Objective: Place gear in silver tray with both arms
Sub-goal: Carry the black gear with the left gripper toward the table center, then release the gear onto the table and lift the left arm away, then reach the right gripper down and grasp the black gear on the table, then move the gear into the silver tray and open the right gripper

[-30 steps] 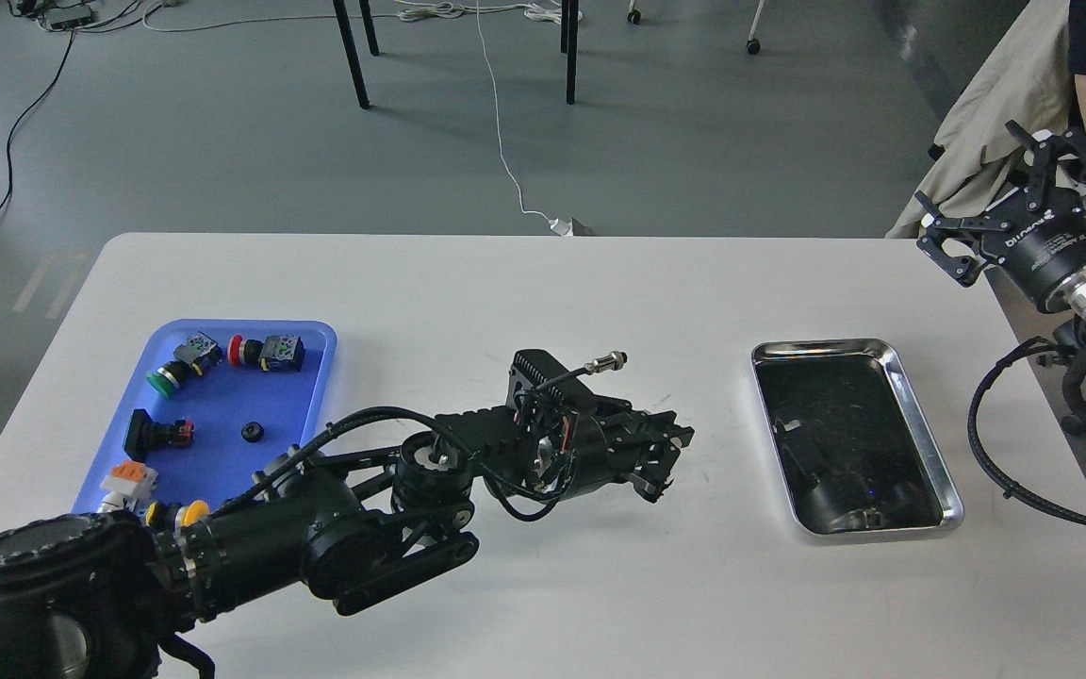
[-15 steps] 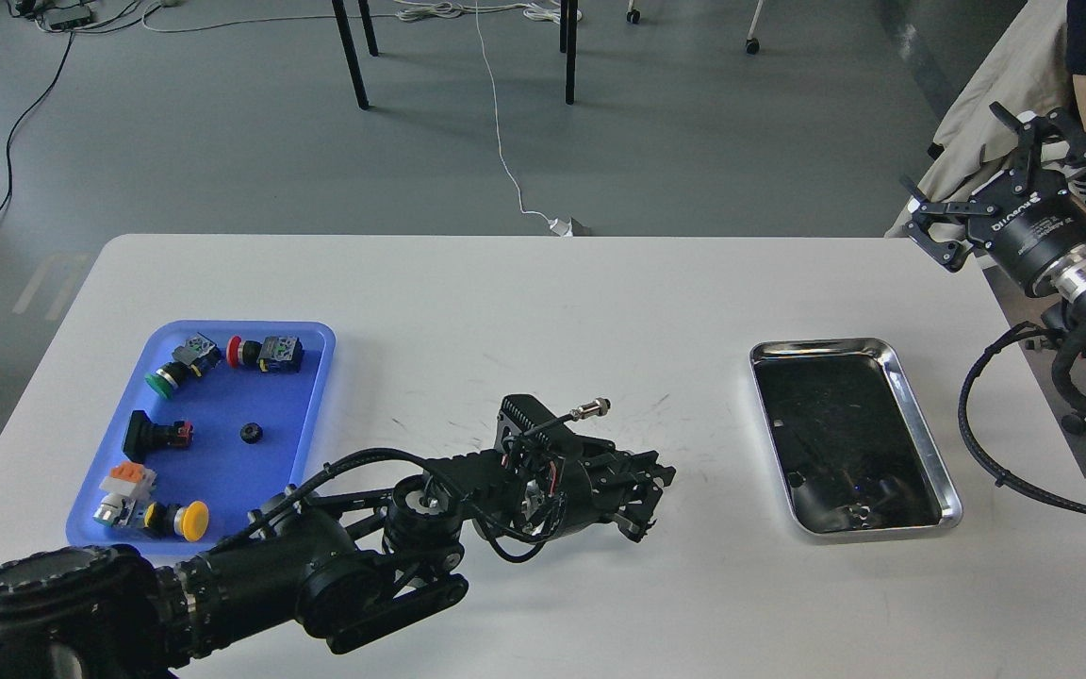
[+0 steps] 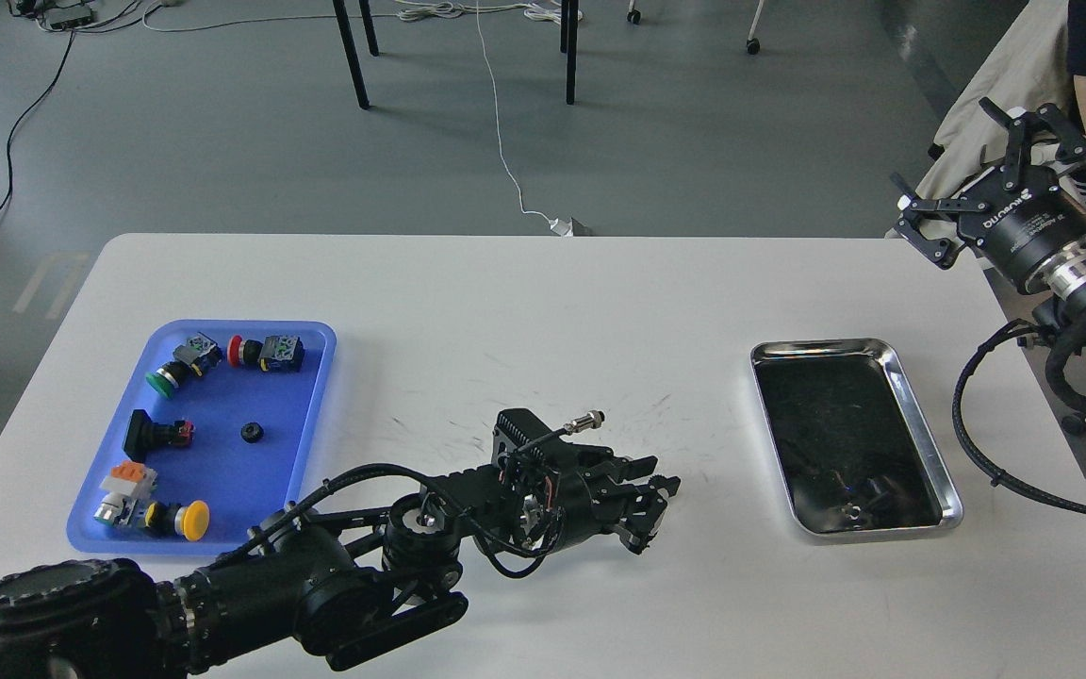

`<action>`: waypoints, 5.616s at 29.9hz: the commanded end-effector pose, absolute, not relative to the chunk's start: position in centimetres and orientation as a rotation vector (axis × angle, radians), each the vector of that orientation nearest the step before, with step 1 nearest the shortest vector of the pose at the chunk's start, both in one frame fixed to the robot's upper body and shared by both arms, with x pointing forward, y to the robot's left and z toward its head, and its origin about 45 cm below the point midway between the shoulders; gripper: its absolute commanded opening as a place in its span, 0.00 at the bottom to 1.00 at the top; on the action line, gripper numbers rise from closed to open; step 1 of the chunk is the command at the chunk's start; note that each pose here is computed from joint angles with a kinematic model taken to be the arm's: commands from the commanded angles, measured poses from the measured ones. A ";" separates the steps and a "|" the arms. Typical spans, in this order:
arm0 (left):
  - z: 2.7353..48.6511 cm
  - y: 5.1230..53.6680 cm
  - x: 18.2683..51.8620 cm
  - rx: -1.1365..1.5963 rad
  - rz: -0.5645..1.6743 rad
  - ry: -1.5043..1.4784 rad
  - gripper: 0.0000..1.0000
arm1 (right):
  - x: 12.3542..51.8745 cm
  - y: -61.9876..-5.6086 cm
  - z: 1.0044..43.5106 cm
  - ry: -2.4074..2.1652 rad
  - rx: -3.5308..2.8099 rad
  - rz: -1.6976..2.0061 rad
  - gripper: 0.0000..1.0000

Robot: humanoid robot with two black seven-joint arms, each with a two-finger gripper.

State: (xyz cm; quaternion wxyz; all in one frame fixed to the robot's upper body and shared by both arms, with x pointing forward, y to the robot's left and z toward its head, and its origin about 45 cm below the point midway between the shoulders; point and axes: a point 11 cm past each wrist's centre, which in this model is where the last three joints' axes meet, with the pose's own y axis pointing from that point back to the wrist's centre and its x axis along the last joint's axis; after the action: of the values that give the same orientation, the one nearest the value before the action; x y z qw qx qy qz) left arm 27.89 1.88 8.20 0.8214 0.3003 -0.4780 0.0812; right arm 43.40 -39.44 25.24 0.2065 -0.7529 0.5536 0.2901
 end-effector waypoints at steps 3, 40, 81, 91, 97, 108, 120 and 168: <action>8.8 1.8 28.3 0.611 0.236 -0.965 0.86 | 43.5 -38.5 25.7 1.505 -2.123 0.805 0.99; 21.2 33.5 43.5 0.478 1.349 -0.243 0.98 | 35.7 -12.0 20.8 -0.025 -4.042 -0.753 0.99; 21.6 33.5 43.5 0.442 1.353 -0.269 0.98 | 34.4 -11.5 15.2 -0.611 -4.210 -1.247 0.80; 21.7 33.6 43.5 0.437 1.357 -0.270 0.98 | 34.2 -11.6 15.0 -0.662 -4.206 -1.271 0.67; 21.7 33.6 43.5 0.437 1.357 -0.270 0.98 | 33.6 -12.0 14.4 -0.752 -4.205 -1.291 0.63; 21.7 33.6 43.5 0.438 1.358 -0.271 0.98 | 33.9 -12.2 14.6 -0.777 -4.191 -1.358 0.36; 21.9 33.8 43.6 0.439 1.362 -0.275 0.98 | 34.6 -11.7 16.2 -0.722 -4.169 -1.401 0.02; 22.4 33.3 44.0 0.430 1.353 -0.281 0.98 | 41.3 -32.0 18.1 0.835 -4.326 -0.959 0.97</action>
State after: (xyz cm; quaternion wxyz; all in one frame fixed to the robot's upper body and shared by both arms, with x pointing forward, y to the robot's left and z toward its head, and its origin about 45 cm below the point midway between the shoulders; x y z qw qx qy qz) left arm 43.98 33.19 22.40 0.7499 0.1973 -0.1288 0.6182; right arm 40.56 -32.46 17.01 -0.6466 -0.7351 0.1269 -0.1598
